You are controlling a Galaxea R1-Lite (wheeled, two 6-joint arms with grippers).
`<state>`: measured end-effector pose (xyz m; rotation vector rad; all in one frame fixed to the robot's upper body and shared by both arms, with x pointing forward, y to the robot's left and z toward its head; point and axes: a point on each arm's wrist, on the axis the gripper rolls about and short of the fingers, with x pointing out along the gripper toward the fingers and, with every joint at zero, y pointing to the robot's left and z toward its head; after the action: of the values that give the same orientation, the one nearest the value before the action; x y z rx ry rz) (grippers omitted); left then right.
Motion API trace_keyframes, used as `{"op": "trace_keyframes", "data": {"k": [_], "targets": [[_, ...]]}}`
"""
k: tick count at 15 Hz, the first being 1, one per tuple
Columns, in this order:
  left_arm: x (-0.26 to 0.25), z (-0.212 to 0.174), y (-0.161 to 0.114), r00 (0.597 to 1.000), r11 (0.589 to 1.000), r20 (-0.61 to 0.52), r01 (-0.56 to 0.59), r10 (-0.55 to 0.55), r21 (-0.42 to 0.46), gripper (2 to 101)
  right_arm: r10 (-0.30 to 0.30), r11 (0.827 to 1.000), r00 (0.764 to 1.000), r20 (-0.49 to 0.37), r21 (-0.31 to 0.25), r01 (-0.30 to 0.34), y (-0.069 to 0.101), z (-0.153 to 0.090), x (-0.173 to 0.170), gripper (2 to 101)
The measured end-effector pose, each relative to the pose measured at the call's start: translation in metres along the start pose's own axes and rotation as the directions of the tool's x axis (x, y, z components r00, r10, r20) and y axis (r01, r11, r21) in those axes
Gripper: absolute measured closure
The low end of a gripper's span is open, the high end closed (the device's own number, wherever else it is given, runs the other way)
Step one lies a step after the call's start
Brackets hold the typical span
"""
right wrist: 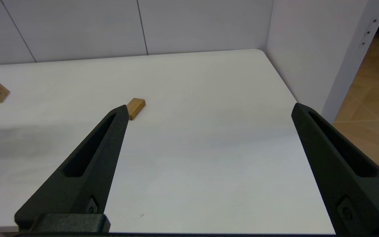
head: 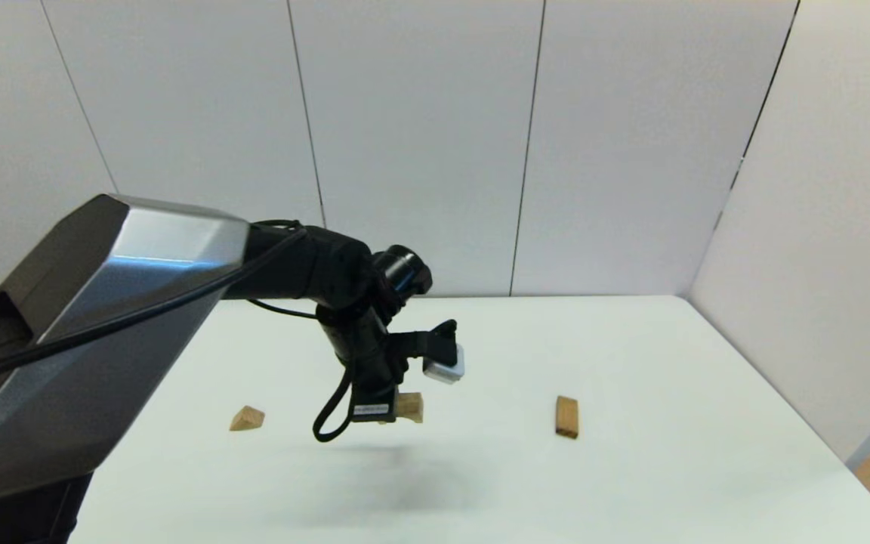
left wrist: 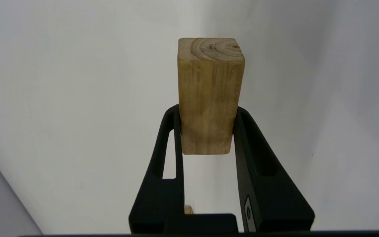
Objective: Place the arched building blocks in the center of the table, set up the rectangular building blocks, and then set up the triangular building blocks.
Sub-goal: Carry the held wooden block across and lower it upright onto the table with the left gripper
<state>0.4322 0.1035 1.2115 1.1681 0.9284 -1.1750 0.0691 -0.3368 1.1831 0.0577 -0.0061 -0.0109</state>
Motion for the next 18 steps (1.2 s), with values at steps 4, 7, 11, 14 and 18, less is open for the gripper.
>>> {"op": "trace_keyframes", "data": {"k": [4, 7, 11, 14, 18], "targets": [[0.021, 0.017, -0.003, 1.000, 1.000, -0.005, 0.023, -0.023, -0.001, 77.2, -0.001, 1.000, 1.000, 0.000, 0.000, 0.001, 0.000, 0.000, 0.000, 4.3], [0.035, 0.021, -0.004, 0.999, 0.999, -0.020, 0.043, -0.043, -0.013, 77.2, -0.001, 1.000, 1.000, 0.000, 0.000, 0.001, 0.000, 0.000, 0.000, 4.3], [0.049, 0.025, -0.004, 0.998, 0.998, -0.029, 0.057, -0.058, -0.040, 77.2, 0.000, 1.000, 1.000, 0.000, 0.000, 0.000, 0.000, 0.000, 0.000, 4.3], [0.054, 0.031, -0.005, 0.998, 0.998, -0.025, 0.056, -0.057, -0.038, 77.2, 0.000, 1.000, 1.000, 0.000, 0.000, 0.000, 0.000, 0.000, 0.000, 4.3], [0.061, 0.038, -0.007, 0.998, 0.997, -0.024, 0.061, -0.062, -0.047, 77.2, -0.001, 1.000, 1.000, 0.000, 0.000, 0.001, 0.000, 0.000, 0.000, 4.3]]}}
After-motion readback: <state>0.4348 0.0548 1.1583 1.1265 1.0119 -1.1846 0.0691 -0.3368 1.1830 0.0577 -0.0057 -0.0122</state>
